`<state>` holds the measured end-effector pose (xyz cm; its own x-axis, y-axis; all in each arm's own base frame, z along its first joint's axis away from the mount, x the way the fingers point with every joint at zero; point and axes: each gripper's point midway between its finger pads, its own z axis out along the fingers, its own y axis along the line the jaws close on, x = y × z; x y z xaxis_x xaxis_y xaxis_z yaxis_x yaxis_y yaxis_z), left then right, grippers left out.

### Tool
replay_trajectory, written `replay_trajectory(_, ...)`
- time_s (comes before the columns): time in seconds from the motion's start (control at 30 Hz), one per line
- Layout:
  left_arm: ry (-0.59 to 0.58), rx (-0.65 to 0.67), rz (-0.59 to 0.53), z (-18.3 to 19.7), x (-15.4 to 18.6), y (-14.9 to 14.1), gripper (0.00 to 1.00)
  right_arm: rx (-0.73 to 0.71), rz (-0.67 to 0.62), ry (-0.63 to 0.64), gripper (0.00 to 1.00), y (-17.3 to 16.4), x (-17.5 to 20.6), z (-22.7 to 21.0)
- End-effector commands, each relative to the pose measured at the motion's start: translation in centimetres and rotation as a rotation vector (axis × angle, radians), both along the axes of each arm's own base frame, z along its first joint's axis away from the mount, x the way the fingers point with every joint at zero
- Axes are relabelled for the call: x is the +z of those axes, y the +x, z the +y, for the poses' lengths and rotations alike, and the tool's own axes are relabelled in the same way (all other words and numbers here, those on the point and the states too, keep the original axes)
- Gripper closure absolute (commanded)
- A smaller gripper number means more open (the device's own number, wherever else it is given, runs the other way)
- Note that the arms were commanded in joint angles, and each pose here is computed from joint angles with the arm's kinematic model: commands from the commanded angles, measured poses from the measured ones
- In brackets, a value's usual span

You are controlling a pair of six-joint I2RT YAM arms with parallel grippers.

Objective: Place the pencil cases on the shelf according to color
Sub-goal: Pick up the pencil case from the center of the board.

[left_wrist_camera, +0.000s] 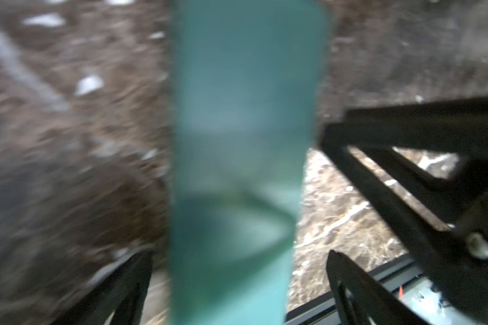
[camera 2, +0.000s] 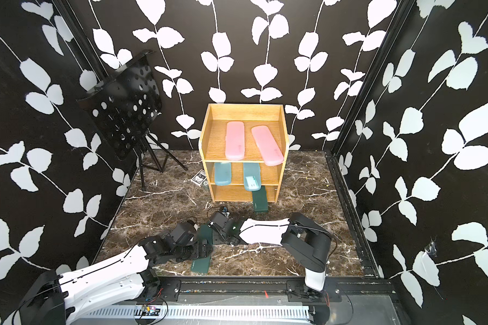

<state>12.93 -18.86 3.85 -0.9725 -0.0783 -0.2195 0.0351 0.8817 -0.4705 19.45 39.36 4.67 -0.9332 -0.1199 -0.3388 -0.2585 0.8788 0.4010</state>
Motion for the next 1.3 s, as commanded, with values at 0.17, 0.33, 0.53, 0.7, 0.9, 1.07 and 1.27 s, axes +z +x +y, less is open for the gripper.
replay_trajectory(0.17,-0.052,-0.013,-0.048,-4.7,-0.5,1.6,0.01,-0.009,-0.151,-0.130,0.45,1.3,4.5,-5.3)
replay_trajectory(0.33,0.006,0.022,-0.114,-4.6,0.9,3.3,0.01,-0.053,-0.178,-0.132,0.14,0.0,5.7,-8.5)
replay_trajectory(0.53,0.129,0.053,-0.215,-1.0,3.0,4.0,0.01,-0.044,-0.231,-0.106,0.01,-2.6,5.2,-9.5)
replay_trajectory(0.7,0.246,0.074,-0.292,2.3,4.1,4.3,0.01,0.082,-0.302,-0.168,0.01,-5.0,4.8,-7.5)
replay_trajectory(0.9,0.316,0.159,-0.319,6.0,4.6,5.2,0.01,0.170,-0.355,-0.221,0.01,-7.1,3.8,-4.7)
replay_trajectory(1.07,0.347,0.236,-0.329,8.6,4.9,5.7,0.01,0.164,-0.339,-0.262,0.01,-7.6,2.8,-3.5)
replay_trajectory(1.27,0.388,0.266,-0.328,9.9,4.8,6.0,0.01,0.042,-0.222,-0.250,0.01,-8.4,3.0,-2.8)
